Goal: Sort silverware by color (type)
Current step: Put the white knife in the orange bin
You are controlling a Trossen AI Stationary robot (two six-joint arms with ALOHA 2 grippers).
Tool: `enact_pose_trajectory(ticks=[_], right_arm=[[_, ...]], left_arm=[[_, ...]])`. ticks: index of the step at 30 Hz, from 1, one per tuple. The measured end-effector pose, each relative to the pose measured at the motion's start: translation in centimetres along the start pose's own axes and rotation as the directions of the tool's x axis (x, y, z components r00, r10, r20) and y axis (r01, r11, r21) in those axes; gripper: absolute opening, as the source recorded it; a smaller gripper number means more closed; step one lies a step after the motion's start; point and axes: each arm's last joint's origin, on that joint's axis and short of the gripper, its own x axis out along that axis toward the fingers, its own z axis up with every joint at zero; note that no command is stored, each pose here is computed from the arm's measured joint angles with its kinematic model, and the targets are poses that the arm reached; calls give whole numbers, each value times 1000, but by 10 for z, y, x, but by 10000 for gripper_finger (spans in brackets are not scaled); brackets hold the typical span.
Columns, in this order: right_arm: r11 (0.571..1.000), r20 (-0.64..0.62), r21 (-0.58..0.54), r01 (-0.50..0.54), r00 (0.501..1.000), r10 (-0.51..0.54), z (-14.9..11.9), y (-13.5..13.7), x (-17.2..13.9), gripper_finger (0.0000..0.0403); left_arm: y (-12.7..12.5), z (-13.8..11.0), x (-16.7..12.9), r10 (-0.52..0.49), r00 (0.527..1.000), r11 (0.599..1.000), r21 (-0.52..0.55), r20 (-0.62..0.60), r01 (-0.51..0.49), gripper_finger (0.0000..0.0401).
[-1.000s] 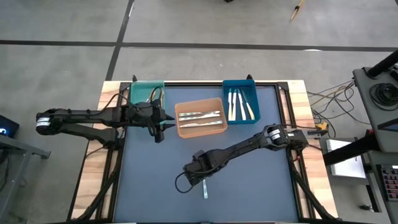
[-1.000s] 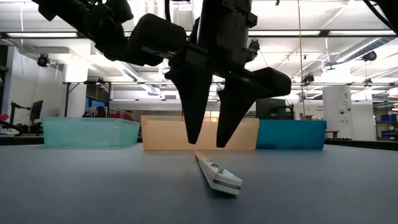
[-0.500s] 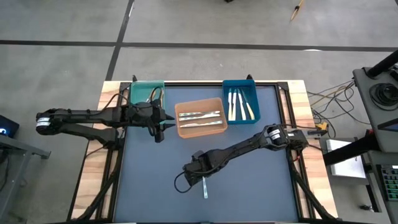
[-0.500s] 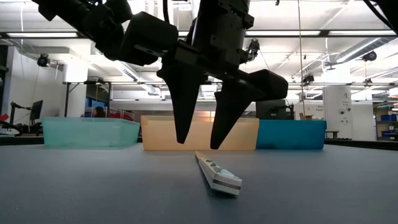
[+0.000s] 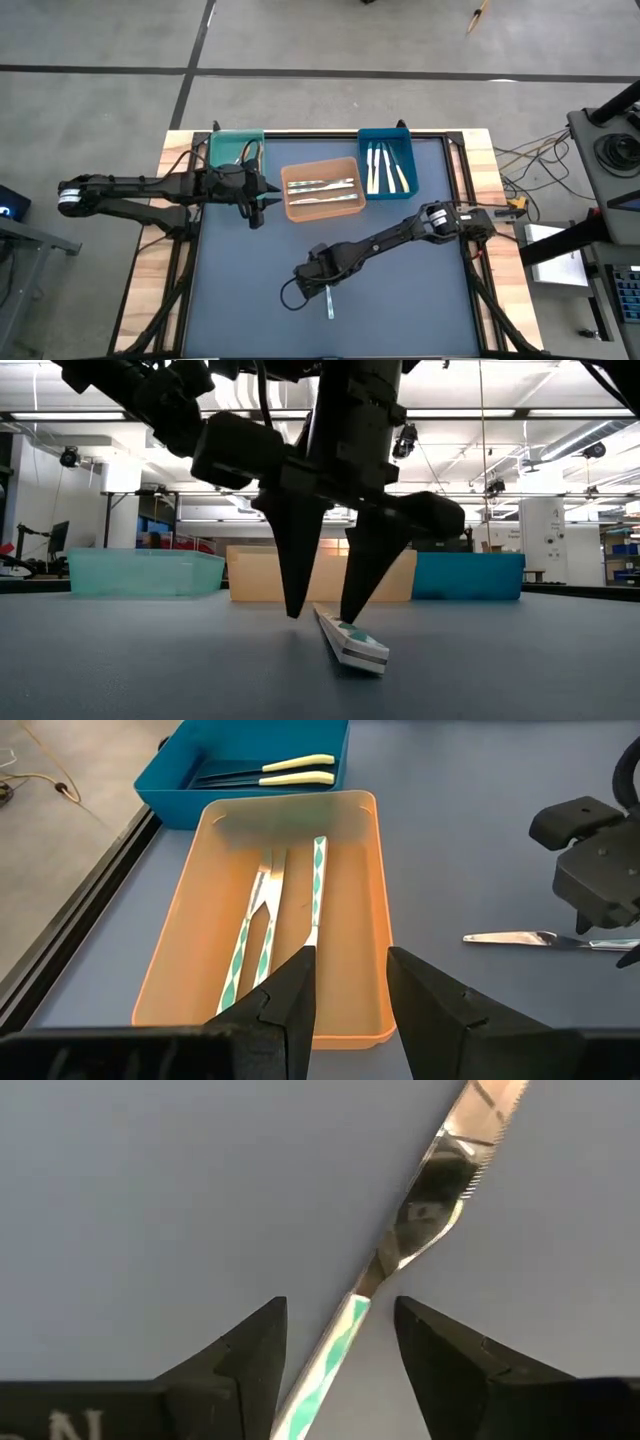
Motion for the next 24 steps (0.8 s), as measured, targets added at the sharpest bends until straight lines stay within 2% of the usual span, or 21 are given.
enact_pose_trajectory(ticks=[7, 24], right_arm=[[1000, 1, 15, 4, 1000, -4, 0, 0, 3, 166], [1000, 4, 18, 6, 1000, -6, 0, 0, 4, 25]], left_arm=[[0, 0, 0, 1, 1000, 1000, 0, 1, -1, 107], [0, 1, 0, 1, 1000, 1000, 0, 7, -1, 107]])
